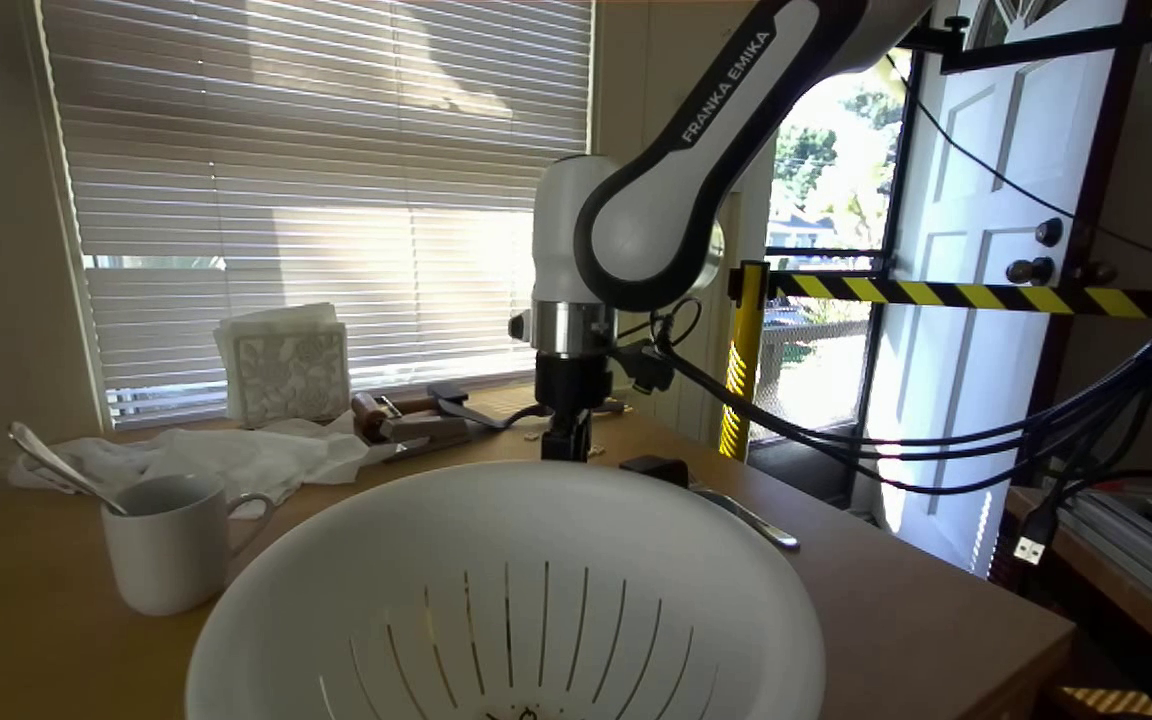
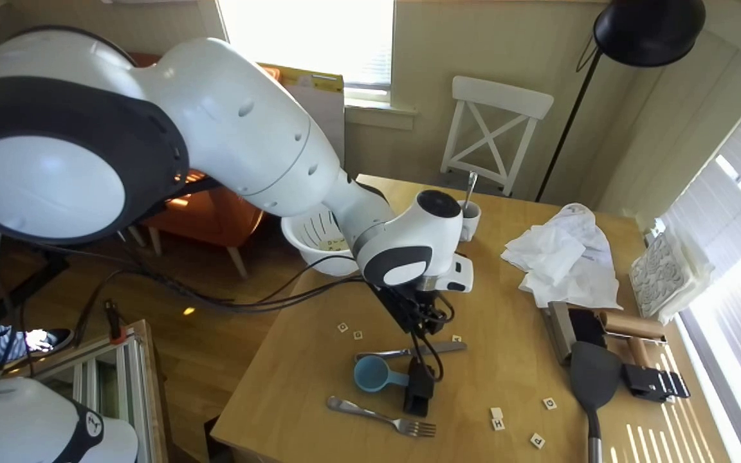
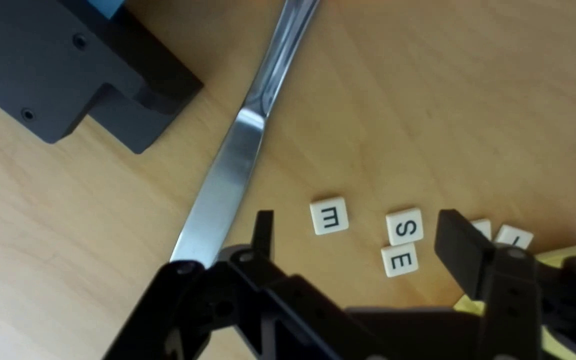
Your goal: Put three letter tiles into the colander
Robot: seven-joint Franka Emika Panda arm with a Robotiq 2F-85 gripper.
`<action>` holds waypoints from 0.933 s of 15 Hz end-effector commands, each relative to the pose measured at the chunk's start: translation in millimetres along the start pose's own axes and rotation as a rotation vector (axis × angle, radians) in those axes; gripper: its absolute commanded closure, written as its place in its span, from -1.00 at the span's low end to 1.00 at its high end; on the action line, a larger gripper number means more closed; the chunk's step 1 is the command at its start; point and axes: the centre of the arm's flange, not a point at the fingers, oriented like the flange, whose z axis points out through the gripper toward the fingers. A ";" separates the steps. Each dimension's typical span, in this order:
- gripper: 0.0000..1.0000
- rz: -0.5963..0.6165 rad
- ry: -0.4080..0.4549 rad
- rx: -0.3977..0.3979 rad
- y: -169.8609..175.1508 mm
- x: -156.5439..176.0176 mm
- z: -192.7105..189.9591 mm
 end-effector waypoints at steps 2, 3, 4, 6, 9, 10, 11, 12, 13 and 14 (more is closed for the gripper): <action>-0.54 -0.126 -0.002 0.042 7.9 -9.5 5.7; -0.50 -0.142 -0.002 0.042 9.7 -9.1 6.2; -0.47 -0.150 0.005 0.038 11.3 -8.2 6.7; -0.35 -0.155 0.009 0.030 12.8 -6.9 7.2; -0.02 -0.143 0.010 0.022 8.3 -3.7 8.0; 0.10 -0.141 0.010 0.016 6.6 -2.8 8.1; 0.02 -0.140 0.008 0.019 4.7 -2.3 8.3; 0.03 -0.137 0.006 0.017 3.2 -2.3 8.5; 0.06 -0.140 0.007 0.015 2.1 -2.1 9.0; 0.07 -0.141 0.006 0.015 1.0 -1.9 9.3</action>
